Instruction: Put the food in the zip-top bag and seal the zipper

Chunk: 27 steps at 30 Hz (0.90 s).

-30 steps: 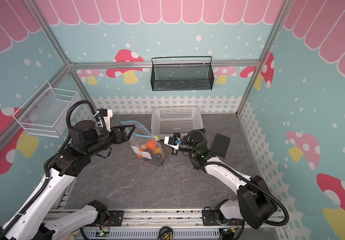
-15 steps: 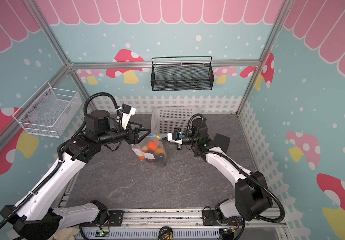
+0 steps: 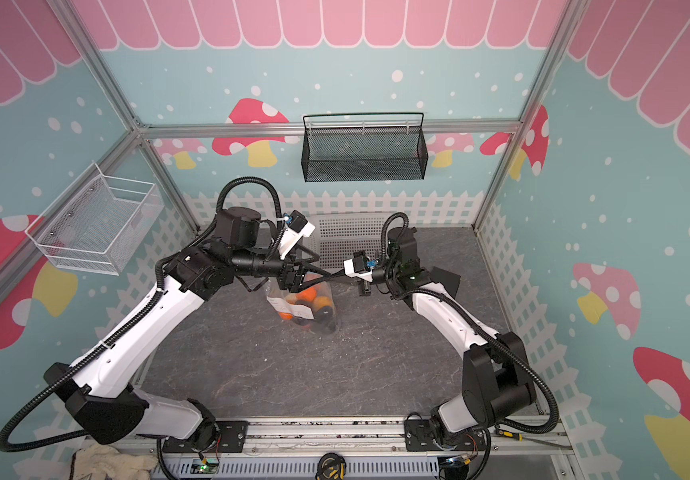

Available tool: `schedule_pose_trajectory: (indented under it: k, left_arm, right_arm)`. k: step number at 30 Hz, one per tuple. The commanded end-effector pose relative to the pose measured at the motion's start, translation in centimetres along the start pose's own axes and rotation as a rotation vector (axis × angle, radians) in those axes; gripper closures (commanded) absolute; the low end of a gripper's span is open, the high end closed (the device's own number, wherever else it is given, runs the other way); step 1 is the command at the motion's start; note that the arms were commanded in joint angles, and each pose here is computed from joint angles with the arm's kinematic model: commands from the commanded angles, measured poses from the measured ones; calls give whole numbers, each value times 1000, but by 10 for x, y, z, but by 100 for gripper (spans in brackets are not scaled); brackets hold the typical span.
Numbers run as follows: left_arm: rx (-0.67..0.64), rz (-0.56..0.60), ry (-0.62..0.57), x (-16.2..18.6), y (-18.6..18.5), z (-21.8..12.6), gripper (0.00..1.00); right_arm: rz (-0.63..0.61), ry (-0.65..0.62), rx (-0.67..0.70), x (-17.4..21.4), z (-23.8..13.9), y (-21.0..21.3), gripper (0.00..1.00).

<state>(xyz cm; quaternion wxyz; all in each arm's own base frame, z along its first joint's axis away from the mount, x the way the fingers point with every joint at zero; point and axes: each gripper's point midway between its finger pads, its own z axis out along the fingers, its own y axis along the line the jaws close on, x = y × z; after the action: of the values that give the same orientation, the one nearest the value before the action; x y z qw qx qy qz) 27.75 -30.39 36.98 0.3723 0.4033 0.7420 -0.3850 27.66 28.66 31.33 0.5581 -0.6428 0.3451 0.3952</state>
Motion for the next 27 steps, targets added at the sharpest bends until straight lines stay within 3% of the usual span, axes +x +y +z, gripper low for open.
schedule_pose_trajectory:
  k: [1,8,13,19,27]
  left_arm:
    - [48,63,17,-4,-11,3,26]
    - [51,55,108,8,-7,18,27]
    - [38,42,160,21,-8,17,32]
    - [17,42,170,26,-10,16,48]
    - [-45,50,188,29,-1,19,80]
  right_arm:
    - [-46,-44,-42,-10,-4,3,100]
    - [-51,-44,-32,-12,-11,2,100]
    - [-53,-40,-23,-13,-14,0,100]
    - [-54,-45,-25,-15,-16,0,100]
    - [-51,-50,-31,-16,-17,0,100]
